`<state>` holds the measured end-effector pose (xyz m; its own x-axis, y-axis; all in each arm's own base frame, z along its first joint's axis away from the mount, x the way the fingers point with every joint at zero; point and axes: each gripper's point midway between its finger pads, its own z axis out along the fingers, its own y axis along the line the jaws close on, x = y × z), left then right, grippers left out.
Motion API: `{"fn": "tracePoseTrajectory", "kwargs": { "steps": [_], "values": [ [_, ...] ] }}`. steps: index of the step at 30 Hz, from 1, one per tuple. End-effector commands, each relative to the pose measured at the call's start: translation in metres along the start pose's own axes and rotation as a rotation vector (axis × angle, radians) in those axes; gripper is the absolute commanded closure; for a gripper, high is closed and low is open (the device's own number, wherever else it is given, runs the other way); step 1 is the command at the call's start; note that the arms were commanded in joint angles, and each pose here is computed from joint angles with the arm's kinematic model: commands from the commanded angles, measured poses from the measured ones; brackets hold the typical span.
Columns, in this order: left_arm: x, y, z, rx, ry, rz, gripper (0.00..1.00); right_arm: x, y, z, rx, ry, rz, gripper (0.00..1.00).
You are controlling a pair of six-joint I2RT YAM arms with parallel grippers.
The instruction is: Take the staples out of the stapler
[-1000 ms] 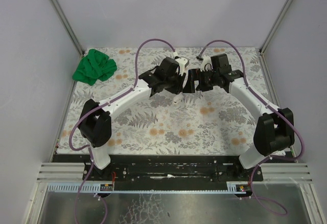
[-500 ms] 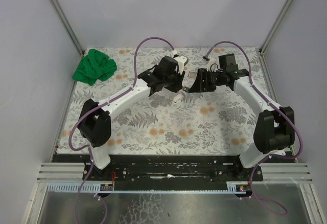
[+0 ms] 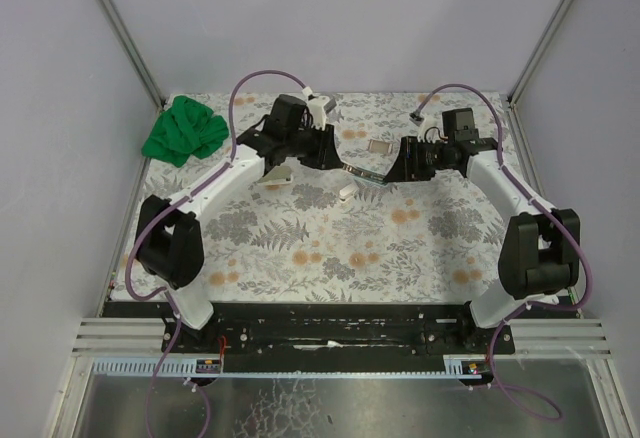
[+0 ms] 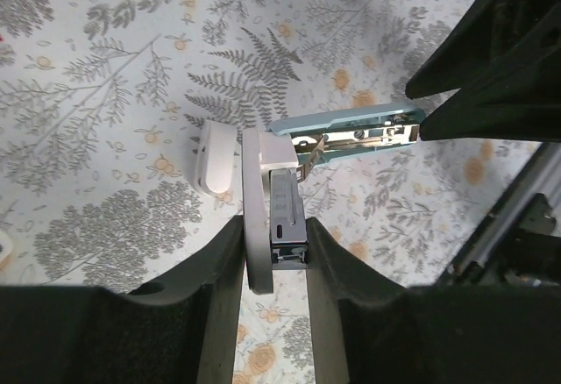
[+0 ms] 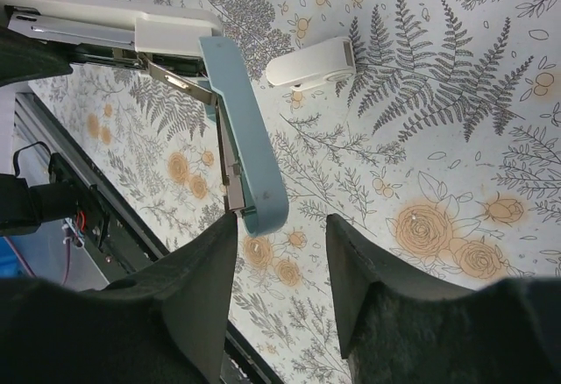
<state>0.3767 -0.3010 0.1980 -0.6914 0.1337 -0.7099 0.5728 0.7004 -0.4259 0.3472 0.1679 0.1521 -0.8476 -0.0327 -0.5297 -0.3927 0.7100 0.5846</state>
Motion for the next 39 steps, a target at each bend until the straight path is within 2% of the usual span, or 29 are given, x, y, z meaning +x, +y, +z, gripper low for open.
{"fn": "tracePoseTrajectory", "kwargs": {
  "steps": [1,7,12,16,24,31,35,39],
  "values": [
    [-0.023,-0.047,-0.021,0.274,-0.070,-0.030,1.00,-0.010,0.003,-0.012,0.017,-0.042,-0.101,0.49],
    [-0.024,-0.045,-0.028,0.338,-0.071,-0.082,1.00,-0.012,0.000,-0.018,0.040,-0.054,-0.159,0.49],
    [-0.018,-0.043,-0.025,0.336,-0.060,-0.098,1.00,-0.034,0.024,-0.038,0.000,-0.133,-0.280,0.46],
    [-0.019,-0.044,-0.029,0.375,-0.064,-0.128,1.00,-0.047,0.030,-0.051,0.035,-0.194,-0.348,0.44],
    [-0.027,-0.047,-0.043,0.457,-0.094,-0.174,1.00,-0.017,0.003,-0.038,0.091,-0.118,-0.342,0.44],
    [-0.027,-0.043,-0.044,0.439,-0.102,-0.178,1.00,-0.020,-0.001,-0.047,0.146,-0.151,-0.393,0.43],
    [-0.020,-0.034,-0.037,0.399,-0.089,-0.193,1.00,-0.041,0.011,-0.067,0.181,-0.222,-0.508,0.35],
    [-0.014,-0.029,-0.034,0.380,-0.077,-0.200,0.99,-0.058,0.036,-0.093,0.180,-0.321,-0.700,0.20]
  ]
}}
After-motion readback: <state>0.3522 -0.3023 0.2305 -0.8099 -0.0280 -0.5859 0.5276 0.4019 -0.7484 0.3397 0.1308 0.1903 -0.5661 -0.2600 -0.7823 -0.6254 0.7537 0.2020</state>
